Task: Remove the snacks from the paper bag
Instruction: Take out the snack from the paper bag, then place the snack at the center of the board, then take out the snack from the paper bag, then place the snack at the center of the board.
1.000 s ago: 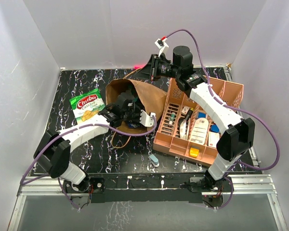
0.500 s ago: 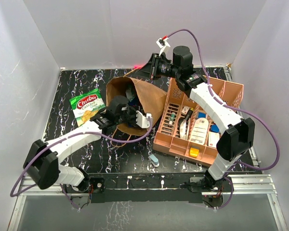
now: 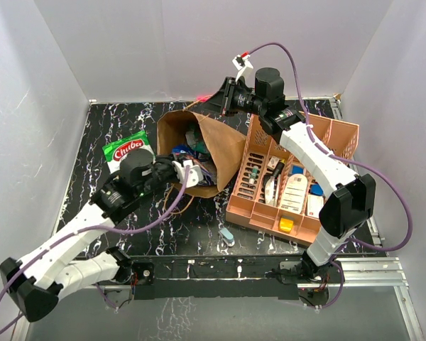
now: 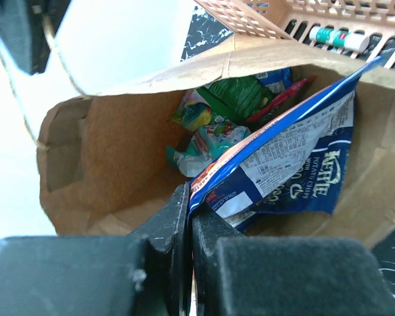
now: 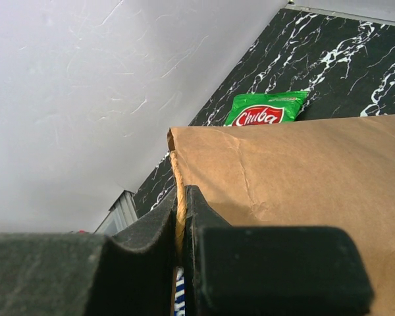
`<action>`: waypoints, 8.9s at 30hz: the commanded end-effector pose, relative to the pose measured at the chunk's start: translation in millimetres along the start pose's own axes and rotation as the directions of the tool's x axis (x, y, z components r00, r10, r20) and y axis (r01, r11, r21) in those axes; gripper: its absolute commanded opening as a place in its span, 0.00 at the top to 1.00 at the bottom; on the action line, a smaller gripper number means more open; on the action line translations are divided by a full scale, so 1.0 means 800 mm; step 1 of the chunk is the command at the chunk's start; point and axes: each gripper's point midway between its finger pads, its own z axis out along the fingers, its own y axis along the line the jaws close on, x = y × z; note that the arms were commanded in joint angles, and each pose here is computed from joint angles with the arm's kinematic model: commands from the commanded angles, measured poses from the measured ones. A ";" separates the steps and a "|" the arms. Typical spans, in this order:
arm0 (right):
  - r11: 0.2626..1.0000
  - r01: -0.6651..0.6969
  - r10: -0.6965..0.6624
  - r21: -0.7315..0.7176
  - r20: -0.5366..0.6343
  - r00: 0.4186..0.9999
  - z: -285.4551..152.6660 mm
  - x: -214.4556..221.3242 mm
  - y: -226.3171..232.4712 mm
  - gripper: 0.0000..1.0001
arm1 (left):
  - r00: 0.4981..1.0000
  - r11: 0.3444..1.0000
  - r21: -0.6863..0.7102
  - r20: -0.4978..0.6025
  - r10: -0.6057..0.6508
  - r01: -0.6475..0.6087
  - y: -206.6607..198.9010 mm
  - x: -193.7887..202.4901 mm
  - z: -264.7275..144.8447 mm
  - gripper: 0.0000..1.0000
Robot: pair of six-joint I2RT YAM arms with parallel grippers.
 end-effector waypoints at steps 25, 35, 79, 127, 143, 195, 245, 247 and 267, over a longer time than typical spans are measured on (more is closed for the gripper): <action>0.997 0.080 -0.081 0.017 0.077 0.994 -0.020 -0.022 0.003 0.93 | 0.855 0.734 -0.466 0.109 -0.507 0.494 0.147 -0.060 -0.257 1.00; 0.996 0.079 -0.082 0.043 0.071 0.994 -0.034 -0.024 -0.011 0.93 | 0.691 0.612 -0.662 -0.192 -0.697 0.433 0.098 0.049 -0.238 1.00; 0.999 0.045 -0.046 0.019 0.062 0.997 -0.063 -0.029 -0.025 0.93 | 0.729 0.810 -0.540 -0.457 -0.510 0.229 -0.047 0.359 -0.042 1.00; 0.987 0.091 -0.097 -0.129 -0.039 0.995 -0.055 0.023 0.013 0.93 | 0.499 0.567 0.048 0.415 -0.760 0.823 0.055 -0.050 -0.125 0.40; 0.976 0.146 -0.168 -0.164 -0.126 0.978 -0.044 0.065 0.024 0.93 | 0.908 0.865 0.305 0.001 -0.418 0.398 -0.115 -0.028 -0.050 0.46; 0.989 0.148 -0.146 0.030 -0.047 0.988 -0.061 0.048 -0.001 0.93 | 0.988 0.985 0.079 -0.020 -0.153 0.154 -0.058 -0.029 0.028 1.00; 0.989 0.066 -0.075 0.133 0.062 0.995 -0.098 0.011 -0.042 0.93 | 0.491 0.395 -0.769 -0.122 -0.863 0.503 0.151 0.119 -0.142 1.00; 0.989 0.064 -0.072 0.131 0.060 0.996 -0.097 0.011 -0.042 0.93 | 0.484 0.373 -0.766 -0.093 -0.870 0.524 0.159 0.129 -0.130 1.00; 0.989 0.067 -0.073 0.129 0.043 0.996 -0.099 0.011 -0.041 0.93 | 0.209 0.155 -0.623 0.013 -0.978 0.766 0.119 0.163 -0.068 1.00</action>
